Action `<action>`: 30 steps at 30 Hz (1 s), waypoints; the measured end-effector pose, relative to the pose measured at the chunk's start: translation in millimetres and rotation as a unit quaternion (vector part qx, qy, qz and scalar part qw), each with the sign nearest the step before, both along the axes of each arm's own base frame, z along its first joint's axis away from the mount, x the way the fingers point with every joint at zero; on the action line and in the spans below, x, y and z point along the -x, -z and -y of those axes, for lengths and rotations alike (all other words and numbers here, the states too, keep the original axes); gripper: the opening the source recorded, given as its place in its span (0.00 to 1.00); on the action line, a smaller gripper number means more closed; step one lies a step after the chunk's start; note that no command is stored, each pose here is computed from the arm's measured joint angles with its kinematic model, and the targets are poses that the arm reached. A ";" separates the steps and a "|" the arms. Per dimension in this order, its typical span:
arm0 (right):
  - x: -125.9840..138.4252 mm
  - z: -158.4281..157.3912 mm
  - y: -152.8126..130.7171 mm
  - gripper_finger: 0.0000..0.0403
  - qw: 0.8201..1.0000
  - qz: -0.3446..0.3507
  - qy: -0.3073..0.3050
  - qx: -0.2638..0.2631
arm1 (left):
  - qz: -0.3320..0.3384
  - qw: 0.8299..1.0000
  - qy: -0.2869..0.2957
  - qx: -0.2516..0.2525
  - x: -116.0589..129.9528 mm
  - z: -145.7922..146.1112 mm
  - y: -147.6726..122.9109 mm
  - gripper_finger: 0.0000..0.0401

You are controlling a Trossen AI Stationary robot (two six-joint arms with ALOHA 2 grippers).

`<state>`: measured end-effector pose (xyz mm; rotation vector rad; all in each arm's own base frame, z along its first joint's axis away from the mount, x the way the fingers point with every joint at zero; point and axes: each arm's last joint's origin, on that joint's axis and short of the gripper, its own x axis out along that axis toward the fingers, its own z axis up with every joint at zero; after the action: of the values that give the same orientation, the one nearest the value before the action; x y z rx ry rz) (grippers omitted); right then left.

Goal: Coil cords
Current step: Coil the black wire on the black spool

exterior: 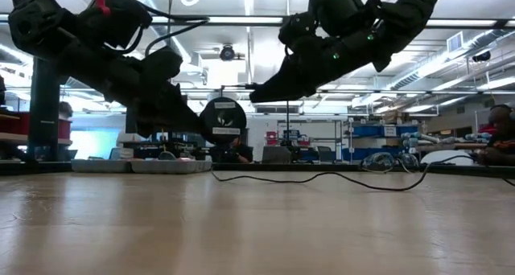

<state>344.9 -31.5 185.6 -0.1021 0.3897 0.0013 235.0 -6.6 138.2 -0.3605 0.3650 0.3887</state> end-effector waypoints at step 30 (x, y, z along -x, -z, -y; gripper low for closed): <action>-0.2 -1.1 -0.5 0.03 0.998 0.004 -0.006 -0.065 | 0.062 0.997 0.023 -0.047 -17.2 0.9 -25.6 0.00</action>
<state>345.1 -30.4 186.1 0.0244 0.3807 0.0383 252.2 -7.5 163.8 -0.2815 0.2323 0.3358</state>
